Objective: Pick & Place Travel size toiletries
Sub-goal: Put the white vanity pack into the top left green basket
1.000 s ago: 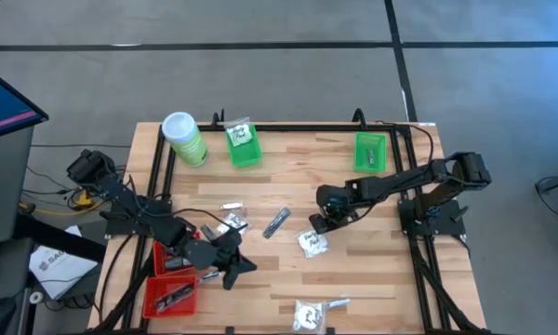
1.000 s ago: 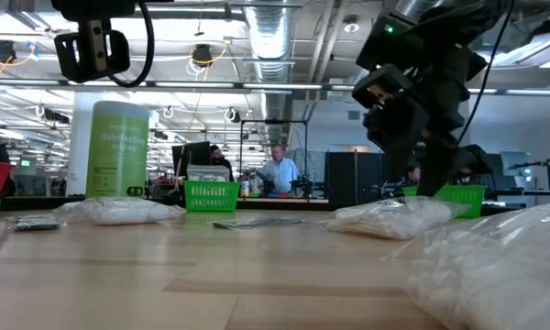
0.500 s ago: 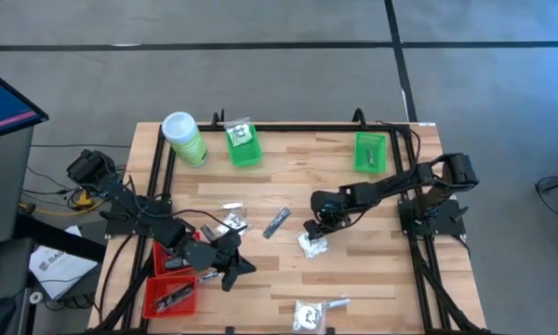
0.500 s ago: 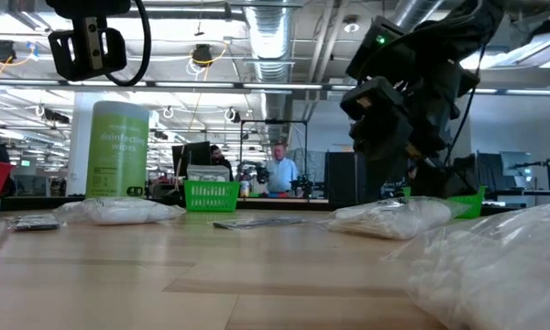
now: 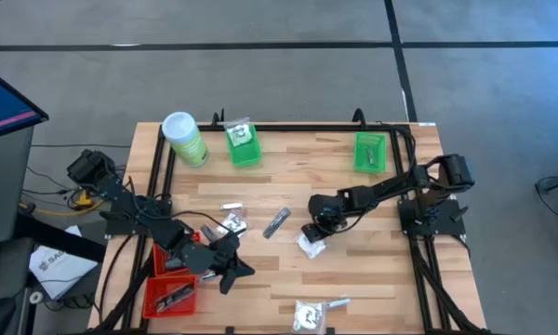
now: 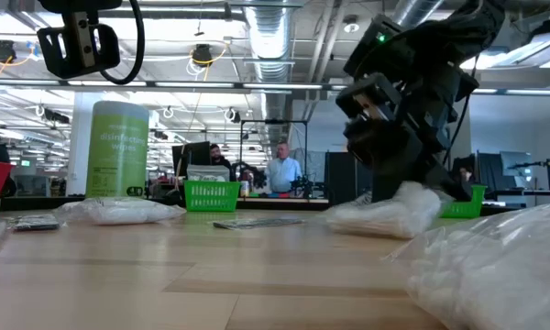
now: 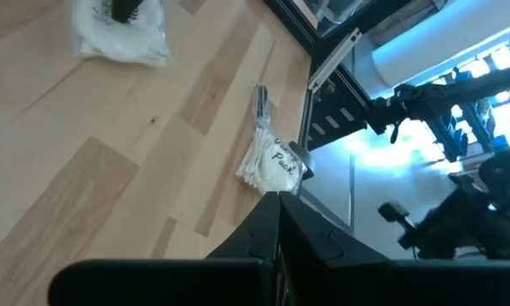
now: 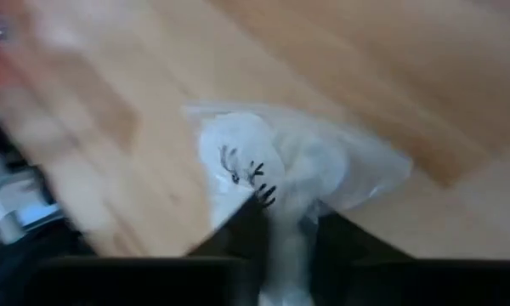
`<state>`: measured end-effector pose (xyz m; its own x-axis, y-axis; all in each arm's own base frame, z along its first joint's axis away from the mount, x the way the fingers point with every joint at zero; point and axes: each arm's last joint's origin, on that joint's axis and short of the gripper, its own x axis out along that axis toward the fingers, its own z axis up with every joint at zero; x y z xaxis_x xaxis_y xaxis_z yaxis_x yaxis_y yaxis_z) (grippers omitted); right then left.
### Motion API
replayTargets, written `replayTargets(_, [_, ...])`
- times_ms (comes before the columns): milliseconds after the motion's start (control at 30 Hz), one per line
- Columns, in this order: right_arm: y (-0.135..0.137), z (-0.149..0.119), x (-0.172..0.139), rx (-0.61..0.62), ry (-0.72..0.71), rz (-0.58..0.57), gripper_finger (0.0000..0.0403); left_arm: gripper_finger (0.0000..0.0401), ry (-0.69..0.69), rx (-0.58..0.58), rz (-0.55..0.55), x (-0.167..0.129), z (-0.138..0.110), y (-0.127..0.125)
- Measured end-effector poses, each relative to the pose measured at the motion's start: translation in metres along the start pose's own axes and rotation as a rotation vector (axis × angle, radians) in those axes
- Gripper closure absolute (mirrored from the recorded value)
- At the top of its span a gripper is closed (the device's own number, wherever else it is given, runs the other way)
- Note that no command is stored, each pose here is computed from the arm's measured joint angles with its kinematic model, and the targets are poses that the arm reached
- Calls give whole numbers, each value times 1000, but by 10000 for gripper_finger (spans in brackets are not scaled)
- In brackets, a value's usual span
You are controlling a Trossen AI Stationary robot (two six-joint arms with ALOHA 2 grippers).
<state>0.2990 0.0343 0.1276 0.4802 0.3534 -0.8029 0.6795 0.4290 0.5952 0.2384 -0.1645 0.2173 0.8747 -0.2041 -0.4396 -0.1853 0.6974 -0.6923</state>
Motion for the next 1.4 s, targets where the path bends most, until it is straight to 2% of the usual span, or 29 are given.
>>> replayTargets(67, [7, -1, -4, -25, -18, 51, 387, 399, -5, -24, 4, 1, 2, 1])
replayTargets(200, [31, 0, -18, -81, -68, 151, 377, 399, -27, -78, 16, 1, 2, 1])
replayTargets(300, [54, -2, -37, -138, -138, 215, 386, 399, -91, -120, 51, 1, 3, 3])
replayTargets(367, [67, -4, -49, -152, -212, 245, 395, 399, -201, -130, 90, -1, 2, 2])
replayTargets(467, [85, -7, -71, -132, -339, 298, 392, 399, -451, -105, 162, -11, -5, -6])
replayTargets(567, [100, -9, -89, -118, -453, 332, 387, 399, -574, -105, 202, -18, -11, -9])
replayTargets(733, [132, -12, -117, -160, -574, 433, 396, 399, -594, -159, 156, -16, -4, -12])
replayTargets(967, [159, -11, -140, -232, -613, 470, 391, 393, -636, -101, 69, -25, 11, -27])
replayTargets(1033, [167, -10, -144, -235, -625, 503, 392, 380, -626, -84, 22, -25, 20, -30])
replayTargets(1133, [169, -12, -143, -257, -616, 491, 393, 344, -632, -64, -48, -25, 33, -33])
replayTargets(1400, [171, -14, -145, -262, -615, 506, 391, 211, -700, -13, -57, -36, 51, -35])
